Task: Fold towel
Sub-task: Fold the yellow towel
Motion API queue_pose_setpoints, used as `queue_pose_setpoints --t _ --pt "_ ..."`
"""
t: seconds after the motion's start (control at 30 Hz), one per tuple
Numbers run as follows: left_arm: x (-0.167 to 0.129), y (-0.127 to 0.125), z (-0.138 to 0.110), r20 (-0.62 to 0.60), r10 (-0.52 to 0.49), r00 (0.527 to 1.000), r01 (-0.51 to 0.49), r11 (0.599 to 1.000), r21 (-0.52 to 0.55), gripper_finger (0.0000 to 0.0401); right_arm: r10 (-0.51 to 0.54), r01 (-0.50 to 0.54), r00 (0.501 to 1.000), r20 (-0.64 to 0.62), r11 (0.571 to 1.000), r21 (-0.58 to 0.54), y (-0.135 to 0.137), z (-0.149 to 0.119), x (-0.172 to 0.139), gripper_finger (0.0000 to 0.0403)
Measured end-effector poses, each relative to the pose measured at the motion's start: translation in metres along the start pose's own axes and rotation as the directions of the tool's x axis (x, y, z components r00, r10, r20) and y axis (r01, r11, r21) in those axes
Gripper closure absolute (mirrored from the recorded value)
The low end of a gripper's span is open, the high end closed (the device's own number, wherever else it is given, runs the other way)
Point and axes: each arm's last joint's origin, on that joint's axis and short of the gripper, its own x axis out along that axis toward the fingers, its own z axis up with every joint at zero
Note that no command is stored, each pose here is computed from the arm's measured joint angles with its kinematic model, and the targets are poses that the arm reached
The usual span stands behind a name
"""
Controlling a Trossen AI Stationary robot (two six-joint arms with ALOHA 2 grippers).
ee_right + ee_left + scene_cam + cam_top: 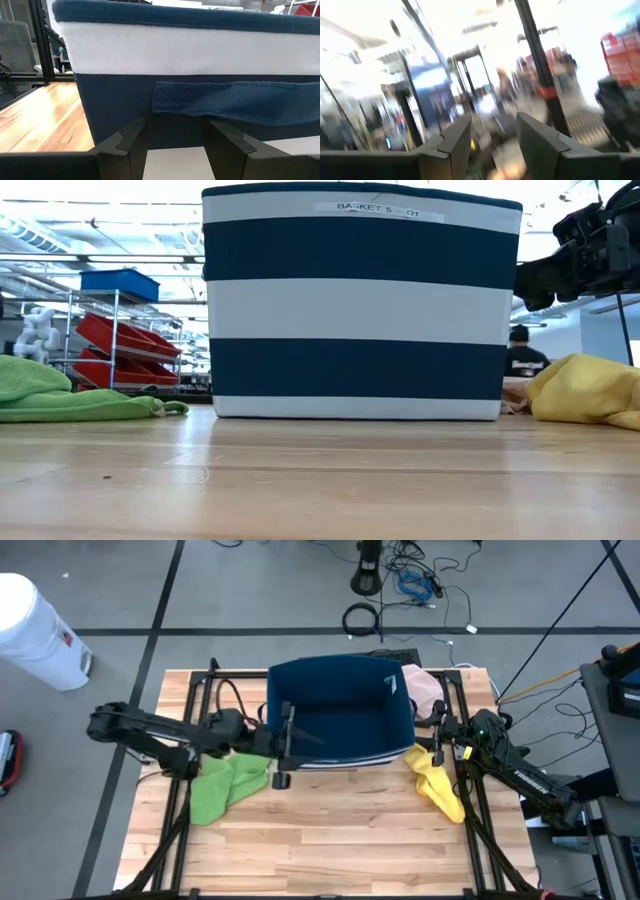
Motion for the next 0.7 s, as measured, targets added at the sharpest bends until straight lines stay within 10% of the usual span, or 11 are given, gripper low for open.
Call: queue_pose_setpoints --t 0.37,0.7 --pt "-0.005 0.014 0.028 0.307 0.134 0.942 -0.191 0.968 0.162 0.0238 0.0 0.0 1.0 0.0 1.0 0.0 0.0 0.0 0.0 0.0241" --pt "-0.034 0.025 0.056 0.025 0.344 0.939 -0.342 0.919 0.196 0.0238 0.0 0.0 1.0 0.0 0.994 -0.111 0.0 0.0 0.0 0.0241"
